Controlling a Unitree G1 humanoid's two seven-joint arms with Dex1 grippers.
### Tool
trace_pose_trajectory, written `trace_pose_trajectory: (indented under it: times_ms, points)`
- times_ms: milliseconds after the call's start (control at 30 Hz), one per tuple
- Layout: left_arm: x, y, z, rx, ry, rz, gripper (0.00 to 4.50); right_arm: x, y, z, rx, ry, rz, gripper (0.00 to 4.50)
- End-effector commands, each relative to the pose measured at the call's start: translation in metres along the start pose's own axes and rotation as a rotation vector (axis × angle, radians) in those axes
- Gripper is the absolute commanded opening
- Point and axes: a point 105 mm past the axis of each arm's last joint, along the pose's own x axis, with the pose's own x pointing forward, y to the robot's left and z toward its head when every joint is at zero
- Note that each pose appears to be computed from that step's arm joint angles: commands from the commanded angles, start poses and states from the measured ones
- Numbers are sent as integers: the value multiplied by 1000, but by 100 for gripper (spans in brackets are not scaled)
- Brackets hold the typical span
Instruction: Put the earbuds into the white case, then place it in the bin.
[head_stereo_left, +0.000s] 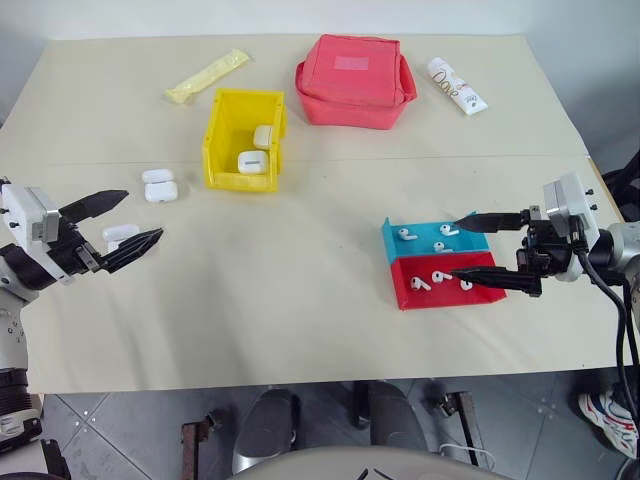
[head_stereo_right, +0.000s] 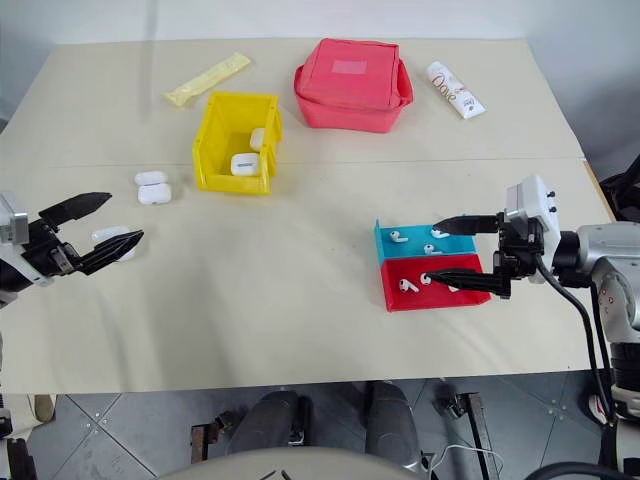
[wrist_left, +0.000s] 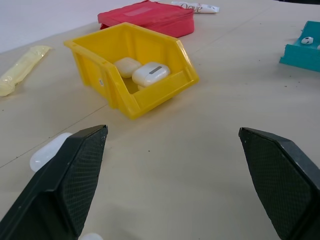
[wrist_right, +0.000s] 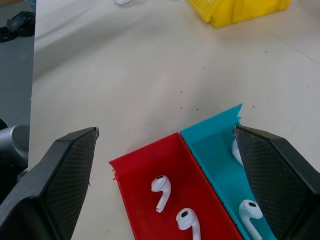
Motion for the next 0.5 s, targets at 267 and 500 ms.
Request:
trace_pose_trajectory:
  times_ms: [267,500]
  points:
    - [-20,-5,17,32,30,51,447,1,-4,14,-48,-30,13,450]
    - [-88,-11,2,-37,228,158,447,9,-15,20,-60,-37,74,450]
